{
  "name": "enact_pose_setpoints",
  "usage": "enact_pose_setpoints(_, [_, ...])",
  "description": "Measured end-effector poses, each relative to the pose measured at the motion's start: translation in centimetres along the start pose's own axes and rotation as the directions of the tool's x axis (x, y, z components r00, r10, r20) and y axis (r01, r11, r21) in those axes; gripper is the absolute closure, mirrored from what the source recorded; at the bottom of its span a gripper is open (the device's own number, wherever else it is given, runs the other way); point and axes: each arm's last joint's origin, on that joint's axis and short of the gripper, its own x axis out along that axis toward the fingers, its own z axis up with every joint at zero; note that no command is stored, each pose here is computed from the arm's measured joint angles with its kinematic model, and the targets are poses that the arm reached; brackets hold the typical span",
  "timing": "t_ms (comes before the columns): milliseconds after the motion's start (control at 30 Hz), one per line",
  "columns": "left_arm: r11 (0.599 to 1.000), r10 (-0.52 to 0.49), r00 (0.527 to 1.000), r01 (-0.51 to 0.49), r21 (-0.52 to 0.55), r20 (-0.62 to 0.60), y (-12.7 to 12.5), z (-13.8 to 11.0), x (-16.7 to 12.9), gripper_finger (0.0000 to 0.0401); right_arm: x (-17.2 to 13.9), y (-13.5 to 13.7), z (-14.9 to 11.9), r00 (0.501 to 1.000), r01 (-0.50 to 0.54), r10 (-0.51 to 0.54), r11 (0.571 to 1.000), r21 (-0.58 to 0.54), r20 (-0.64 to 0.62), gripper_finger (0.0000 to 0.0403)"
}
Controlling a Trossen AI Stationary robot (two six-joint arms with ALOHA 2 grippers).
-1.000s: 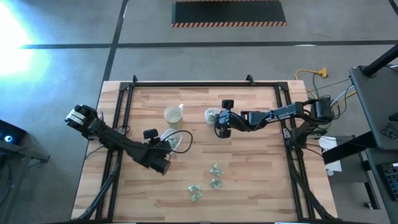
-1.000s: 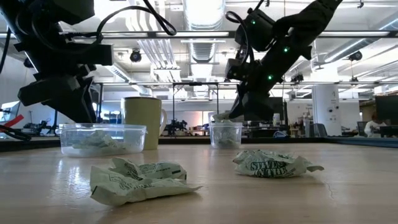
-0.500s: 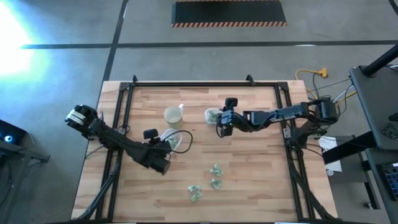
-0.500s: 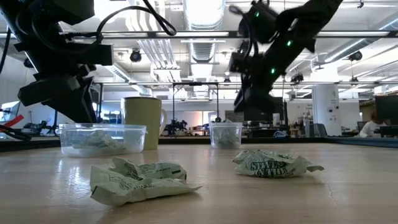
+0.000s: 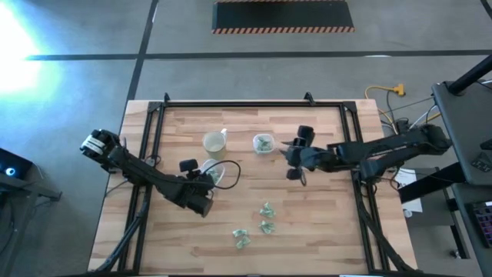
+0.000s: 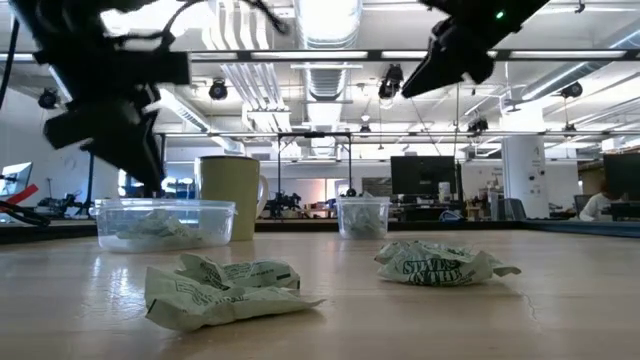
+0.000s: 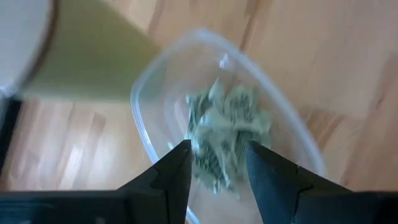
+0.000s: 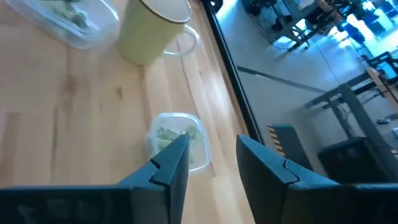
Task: Pick and place items into bin
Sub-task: Put the stevia packet into the bottom transparent bin
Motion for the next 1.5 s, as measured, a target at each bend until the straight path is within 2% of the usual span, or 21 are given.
enact_pose_setpoints(233, [0.996,-0.082,0.99,0.083,-0.008,0.118,-1.0,2.4,-2.2,0.0267,-1.5,0.7,-0.9,0.999,-0.043,0.043,0.999,0.005,0.013,0.029])
enact_pose_setpoints(367, [0.971,-0.236,0.947,0.224,0.08,0.217,-2.7,3.2,-3.2,0.0267,-1.2,1.2,-1.8,0.999,-0.048,0.048,0.999,-0.017,-0.014,0.0295])
enact_pose_setpoints(467, [0.918,-0.392,0.875,0.349,0.19,0.286,-4.1,3.5,-3.7,0.0267,-1.0,1.4,-2.3,0.998,-0.054,0.052,0.998,-0.038,-0.046,0.0298])
enact_pose_setpoints(567, [0.831,-0.55,0.765,0.458,0.317,0.336,-5.3,3.4,-3.7,0.0267,-0.9,1.5,-2.5,0.997,-0.06,0.059,0.998,-0.025,-0.055,0.0301])
enact_pose_setpoints(633, [0.777,-0.624,0.7,0.505,0.377,0.347,-5.7,3.2,-3.6,0.0267,-0.9,1.5,-2.5,0.997,-0.06,0.059,0.998,-0.016,-0.055,0.0303])
enact_pose_setpoints(700, [0.742,-0.665,0.659,0.533,0.405,0.35,-6.0,2.8,-3.2,0.0267,-0.9,1.5,-2.5,0.997,-0.061,0.06,0.998,-0.016,-0.058,0.0303])
enact_pose_setpoints(933, [0.733,-0.679,0.627,0.55,0.4,0.382,-6.1,1.6,-2.0,0.0267,-0.9,1.5,-2.5,0.996,-0.066,0.067,0.998,0.003,-0.06,0.0306])
enact_pose_setpoints(1133, [0.723,-0.691,0.581,0.559,0.406,0.43,-6.4,1.4,-1.5,0.0266,-1.0,1.7,-2.6,0.988,-0.141,0.141,0.99,0.009,-0.056,0.0313])
enact_pose_setpoints(1267, [0.707,-0.707,0.561,0.56,0.432,0.43,-7.8,1.2,-0.3,0.0266,-1.0,1.8,-2.6,0.985,-0.164,0.164,0.986,0.01,-0.055,0.0318])
enact_pose_setpoints(1400, [0.659,-0.752,0.537,0.584,0.474,0.382,-9.7,0.8,1.5,0.0266,-1.0,1.9,-2.6,0.984,-0.167,0.167,0.986,0.009,-0.055,0.0323])
enact_pose_setpoints(1500, [0.652,-0.755,0.554,0.581,0.486,0.351,-10.6,0.7,2.4,0.0266,-1.0,1.9,-2.6,0.984,-0.167,0.168,0.986,0.027,-0.058,0.0326])
